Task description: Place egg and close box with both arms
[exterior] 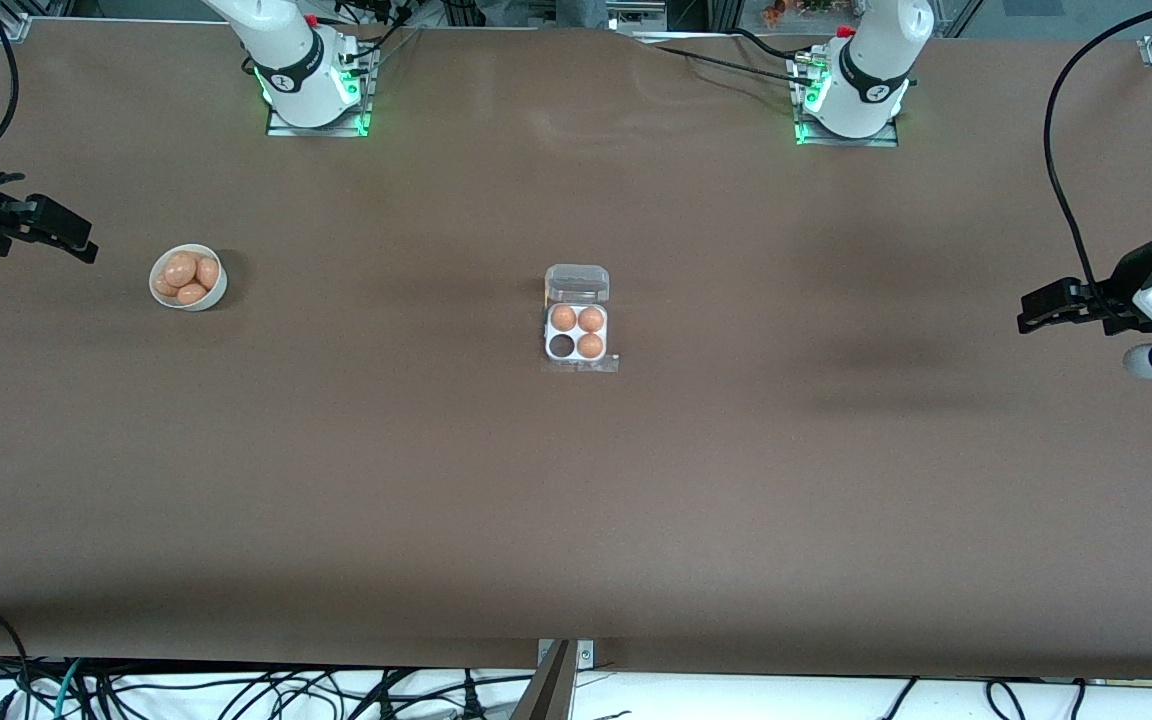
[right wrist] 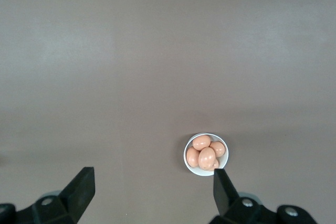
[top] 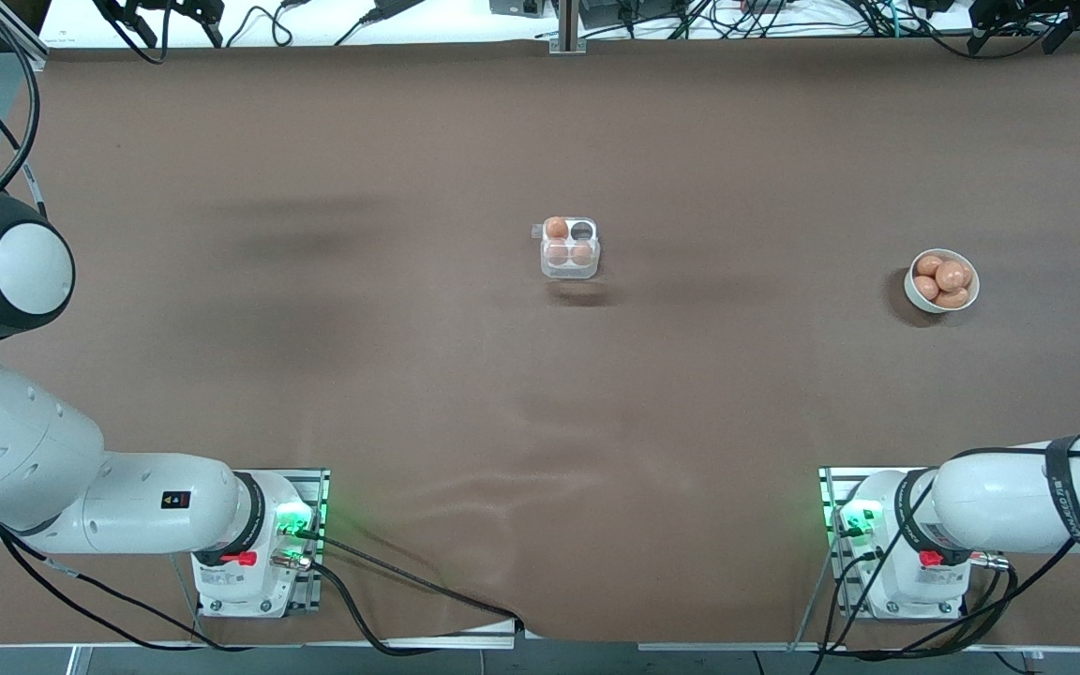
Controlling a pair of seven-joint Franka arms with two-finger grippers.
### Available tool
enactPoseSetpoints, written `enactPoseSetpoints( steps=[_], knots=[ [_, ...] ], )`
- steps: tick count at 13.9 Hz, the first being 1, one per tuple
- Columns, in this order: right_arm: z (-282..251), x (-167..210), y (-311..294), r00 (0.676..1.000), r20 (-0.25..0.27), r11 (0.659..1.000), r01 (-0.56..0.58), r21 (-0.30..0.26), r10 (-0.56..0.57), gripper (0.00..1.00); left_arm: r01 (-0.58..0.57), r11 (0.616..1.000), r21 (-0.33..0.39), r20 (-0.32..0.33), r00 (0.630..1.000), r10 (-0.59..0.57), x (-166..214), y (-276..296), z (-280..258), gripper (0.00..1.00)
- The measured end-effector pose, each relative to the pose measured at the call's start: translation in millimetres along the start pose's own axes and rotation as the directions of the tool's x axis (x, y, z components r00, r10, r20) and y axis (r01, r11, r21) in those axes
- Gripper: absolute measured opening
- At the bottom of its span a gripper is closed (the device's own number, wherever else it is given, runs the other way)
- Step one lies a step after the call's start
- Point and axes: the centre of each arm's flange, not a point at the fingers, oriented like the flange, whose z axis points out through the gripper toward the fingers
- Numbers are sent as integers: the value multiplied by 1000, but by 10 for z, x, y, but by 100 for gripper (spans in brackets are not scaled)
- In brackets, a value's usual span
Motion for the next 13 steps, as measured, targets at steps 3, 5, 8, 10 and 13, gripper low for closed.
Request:
enactPoseSetpoints(
  steps=[3, 5, 8, 10, 13],
  knots=[
    [169, 45, -12, 999, 37, 1000, 20, -2, -20, 100, 0, 1000, 0, 1, 1000, 0, 0, 0, 3, 100],
    [413, 103, -13, 993, 98, 998, 64, -2, -63, 100, 0, 1000, 0, 3, 1000, 0, 2, 0, 11, 100],
    [781, 180, 163, 983, 176, 999, 47, -2, -46, 100, 0, 1000, 0, 6, 1000, 0, 8, 0, 29, 100],
    [1106, 163, 406, 973, 232, 1000, 11, -3, -10, 100, 0, 1000, 0, 8, 1000, 0, 11, 2, 37, 100],
    [1617, 61, 696, 968, 248, 999, -33, -6, 33, 100, -1, 1000, 0, 8, 1000, 1, 11, 4, 37, 100]
  ],
)
